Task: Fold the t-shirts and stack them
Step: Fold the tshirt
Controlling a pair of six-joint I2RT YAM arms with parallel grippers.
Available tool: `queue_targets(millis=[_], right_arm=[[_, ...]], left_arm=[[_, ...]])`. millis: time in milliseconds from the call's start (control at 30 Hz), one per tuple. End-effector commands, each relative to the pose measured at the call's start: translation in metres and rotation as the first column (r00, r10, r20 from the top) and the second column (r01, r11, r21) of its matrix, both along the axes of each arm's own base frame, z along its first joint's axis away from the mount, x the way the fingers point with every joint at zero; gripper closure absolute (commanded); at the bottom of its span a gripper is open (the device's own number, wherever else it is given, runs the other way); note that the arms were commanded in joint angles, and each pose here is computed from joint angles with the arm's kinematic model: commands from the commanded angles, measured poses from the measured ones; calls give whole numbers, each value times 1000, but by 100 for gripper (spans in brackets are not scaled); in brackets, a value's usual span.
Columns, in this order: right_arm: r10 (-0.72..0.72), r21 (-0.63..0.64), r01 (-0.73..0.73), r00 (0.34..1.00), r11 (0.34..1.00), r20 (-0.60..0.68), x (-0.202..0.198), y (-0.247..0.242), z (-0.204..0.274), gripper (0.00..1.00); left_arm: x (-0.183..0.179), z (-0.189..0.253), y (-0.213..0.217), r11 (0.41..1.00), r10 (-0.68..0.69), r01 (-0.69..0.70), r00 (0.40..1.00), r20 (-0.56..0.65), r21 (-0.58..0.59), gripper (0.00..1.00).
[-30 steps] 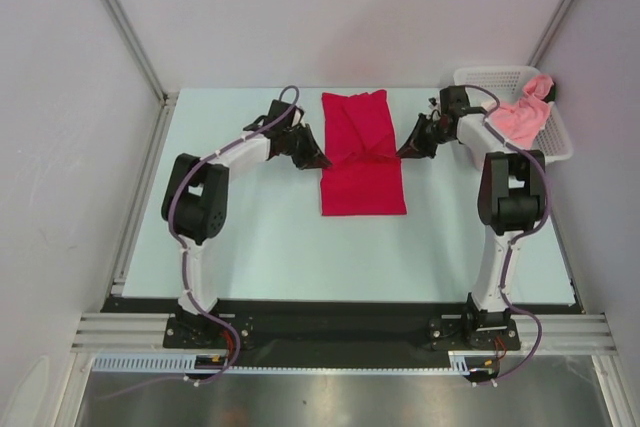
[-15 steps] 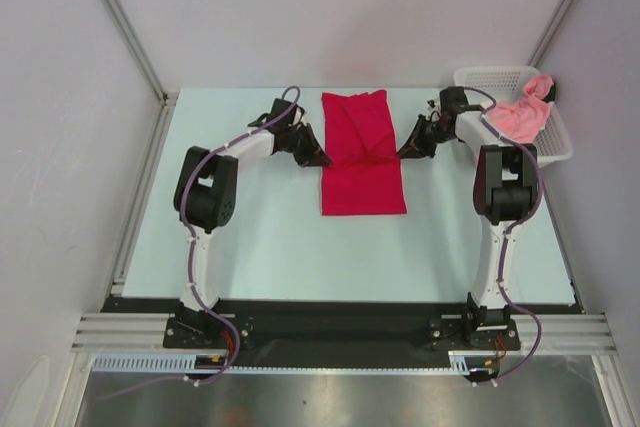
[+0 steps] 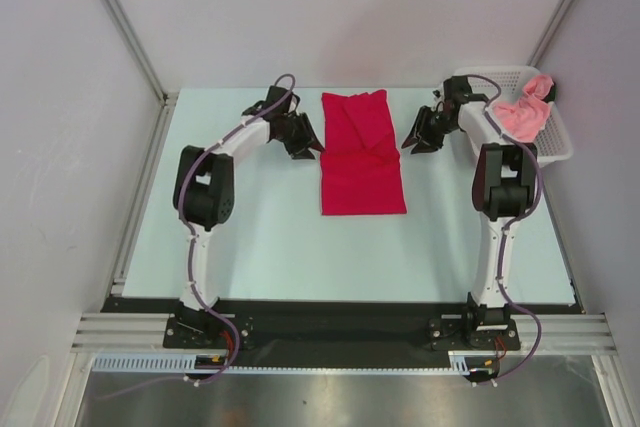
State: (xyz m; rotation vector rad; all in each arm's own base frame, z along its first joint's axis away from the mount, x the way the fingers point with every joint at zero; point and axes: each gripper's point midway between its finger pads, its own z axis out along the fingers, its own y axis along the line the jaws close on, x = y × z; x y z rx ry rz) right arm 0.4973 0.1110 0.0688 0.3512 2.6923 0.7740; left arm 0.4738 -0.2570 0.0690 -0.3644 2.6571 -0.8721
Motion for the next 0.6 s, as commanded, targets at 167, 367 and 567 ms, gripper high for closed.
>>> queue_targets(millis=[167,367,567], right_arm=[[37,-77,-29,993,997,112,-50,18,41,57],[59,18,-62,988,998,142,-52,67,22,66],[38,66,-46,991,997,125,-14,66,-3,81]], left_arm=[[-46,56,-25,980,-197,194,968,156,35,57],[-60,12,-58,972,-225,230,971,84,-55,59],[-29,-10,-69,968,-237,244,967,98,-66,60]])
